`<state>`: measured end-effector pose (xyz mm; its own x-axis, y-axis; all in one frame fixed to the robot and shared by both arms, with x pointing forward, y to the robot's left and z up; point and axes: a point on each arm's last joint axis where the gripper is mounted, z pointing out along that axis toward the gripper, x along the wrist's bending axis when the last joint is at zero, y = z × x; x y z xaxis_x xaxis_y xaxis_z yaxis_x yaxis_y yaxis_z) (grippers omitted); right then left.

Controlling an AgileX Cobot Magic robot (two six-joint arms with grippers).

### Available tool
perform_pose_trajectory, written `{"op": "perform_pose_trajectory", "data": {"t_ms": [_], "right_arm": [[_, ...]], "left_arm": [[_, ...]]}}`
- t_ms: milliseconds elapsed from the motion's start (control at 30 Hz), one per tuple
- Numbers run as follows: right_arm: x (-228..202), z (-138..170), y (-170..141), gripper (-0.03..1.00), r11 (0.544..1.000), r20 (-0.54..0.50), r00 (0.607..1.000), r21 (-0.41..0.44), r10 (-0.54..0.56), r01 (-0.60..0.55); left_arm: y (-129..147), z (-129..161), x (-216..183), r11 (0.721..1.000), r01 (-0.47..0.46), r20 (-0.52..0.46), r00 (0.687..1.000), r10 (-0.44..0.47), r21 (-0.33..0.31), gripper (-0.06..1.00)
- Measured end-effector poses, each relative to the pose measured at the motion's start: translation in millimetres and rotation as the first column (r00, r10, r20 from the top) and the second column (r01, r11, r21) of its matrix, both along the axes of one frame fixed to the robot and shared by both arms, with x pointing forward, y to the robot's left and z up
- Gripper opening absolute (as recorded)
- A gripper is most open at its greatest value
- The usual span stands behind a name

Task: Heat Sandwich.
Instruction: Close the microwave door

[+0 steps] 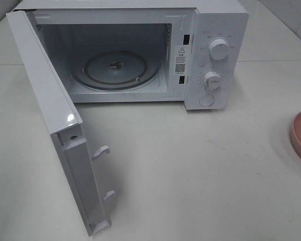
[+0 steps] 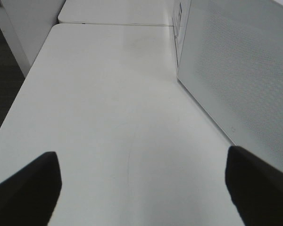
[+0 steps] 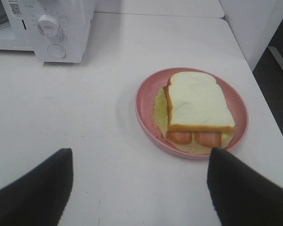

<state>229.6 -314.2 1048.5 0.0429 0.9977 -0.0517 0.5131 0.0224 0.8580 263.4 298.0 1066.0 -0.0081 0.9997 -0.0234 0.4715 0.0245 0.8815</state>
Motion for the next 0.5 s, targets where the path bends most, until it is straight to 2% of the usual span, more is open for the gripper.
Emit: {"op": "perform_pose_trajectory", "data": {"t_ms": [33,67,100,133,200,233,267,300,400,433,467,500], "right_arm": [[0,0,0,0.76,1.000,0.000,1.000,0.000,0.000,0.000],[0,0,0,0.76,1.000,0.000,1.000,0.000,0.000,0.000],[0,0,0,0.76,1.000,0.000,1.000,0.000,0.000,0.000],[0,0,0,0.76,1.000,0.000,1.000,0.000,0.000,0.000],[0,0,0,0.76,1.000,0.000,1.000,0.000,0.000,0.000],[0,0,0,0.76,1.000,0.000,1.000,0.000,0.000,0.000],[0,0,0,0.76,1.000,0.000,1.000,0.000,0.000,0.000],[0,0,0,0.76,1.000,0.000,1.000,0.000,0.000,0.000],[0,0,0,0.76,1.000,0.000,1.000,0.000,0.000,0.000],[0,0,0,0.76,1.000,0.000,1.000,0.000,0.000,0.000],[0,0,0,0.76,1.000,0.000,1.000,0.000,0.000,0.000],[0,0,0,0.75,1.000,0.000,1.000,0.000,0.000,0.000]], "left_arm": [[0,1,4,1.000,-0.001,-0.006,1.000,0.001,-0.001,0.81],[1,2,12,1.000,-0.003,-0.009,1.000,0.003,-0.002,0.71],[1,3,16,1.000,-0.004,-0.012,1.000,0.004,-0.002,0.66],[1,3,16,1.000,-0.004,-0.012,1.000,0.004,-0.002,0.66],[2,4,24,1.000,-0.006,-0.015,1.000,0.006,-0.003,0.56],[2,5,32,1.000,-0.008,-0.016,1.000,0.008,-0.004,0.47],[3,5,37,1.000,-0.009,-0.020,1.000,0.009,-0.005,0.43],[3,5,37,1.000,-0.009,-0.020,1.000,0.009,-0.005,0.43],[4,0,55,1.000,-0.015,-0.034,0.999,0.015,-0.006,0.28],[4,-3,59,1.000,-0.017,-0.039,0.999,0.016,-0.007,0.15],[4,-3,59,1.000,-0.017,-0.039,0.999,0.016,-0.007,0.15],[5,-6,63,1.000,-0.018,-0.043,0.999,0.018,-0.007,0.11]]}}
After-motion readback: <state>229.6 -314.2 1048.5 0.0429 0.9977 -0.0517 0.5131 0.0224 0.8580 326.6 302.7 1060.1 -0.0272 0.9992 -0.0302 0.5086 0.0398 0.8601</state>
